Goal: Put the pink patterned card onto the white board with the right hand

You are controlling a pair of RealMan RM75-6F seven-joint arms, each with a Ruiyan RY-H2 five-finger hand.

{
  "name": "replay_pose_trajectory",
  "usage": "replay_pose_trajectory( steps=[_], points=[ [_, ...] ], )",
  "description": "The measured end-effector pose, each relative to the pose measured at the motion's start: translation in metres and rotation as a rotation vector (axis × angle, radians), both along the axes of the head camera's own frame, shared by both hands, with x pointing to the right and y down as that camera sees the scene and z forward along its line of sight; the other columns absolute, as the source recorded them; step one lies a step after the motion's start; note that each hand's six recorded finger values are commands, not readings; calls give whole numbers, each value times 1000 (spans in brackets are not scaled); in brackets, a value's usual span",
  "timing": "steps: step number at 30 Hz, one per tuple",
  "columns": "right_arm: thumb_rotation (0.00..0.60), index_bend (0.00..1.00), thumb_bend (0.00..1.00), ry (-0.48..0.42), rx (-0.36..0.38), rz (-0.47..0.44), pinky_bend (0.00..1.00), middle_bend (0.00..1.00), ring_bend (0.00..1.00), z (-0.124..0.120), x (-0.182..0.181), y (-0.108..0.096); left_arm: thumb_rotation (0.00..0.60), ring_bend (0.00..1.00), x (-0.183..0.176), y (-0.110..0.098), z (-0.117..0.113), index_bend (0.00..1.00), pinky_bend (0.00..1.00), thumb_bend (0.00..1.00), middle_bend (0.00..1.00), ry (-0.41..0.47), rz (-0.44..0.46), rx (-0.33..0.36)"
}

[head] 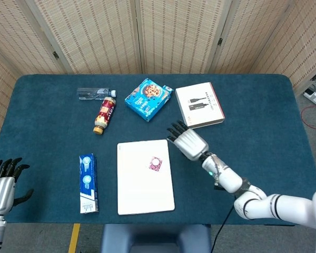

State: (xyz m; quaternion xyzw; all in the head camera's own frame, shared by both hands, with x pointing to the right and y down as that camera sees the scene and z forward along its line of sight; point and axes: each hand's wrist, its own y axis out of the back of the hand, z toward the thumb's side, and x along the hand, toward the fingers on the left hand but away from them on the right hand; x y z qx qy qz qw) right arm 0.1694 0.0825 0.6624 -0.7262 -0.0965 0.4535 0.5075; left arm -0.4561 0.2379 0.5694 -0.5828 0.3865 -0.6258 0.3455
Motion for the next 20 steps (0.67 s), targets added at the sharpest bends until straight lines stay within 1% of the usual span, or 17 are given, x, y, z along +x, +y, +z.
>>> replay_pose_trajectory(
  steps=[5,9,12,16,20],
  points=[
    [600,190,329,20,55,129,0,122,0,-23,65,10,600,122,6,-8,3,284,0,263,161,8,16,12],
    [600,176,328,32,91,243,0,122,0,-40,116,24,600,122,10,-11,5,281,0,264,161,14,22,20],
    [600,176,329,31,117,344,0,122,3,-54,154,38,600,122,13,-13,7,277,0,264,161,17,22,24],
    [600,176,329,13,141,498,0,122,10,-73,204,63,600,123,18,-16,8,272,0,263,161,26,25,35],
    [600,175,329,0,157,604,0,123,8,-89,239,88,600,123,26,-20,10,268,0,264,161,29,42,45]
  ],
)
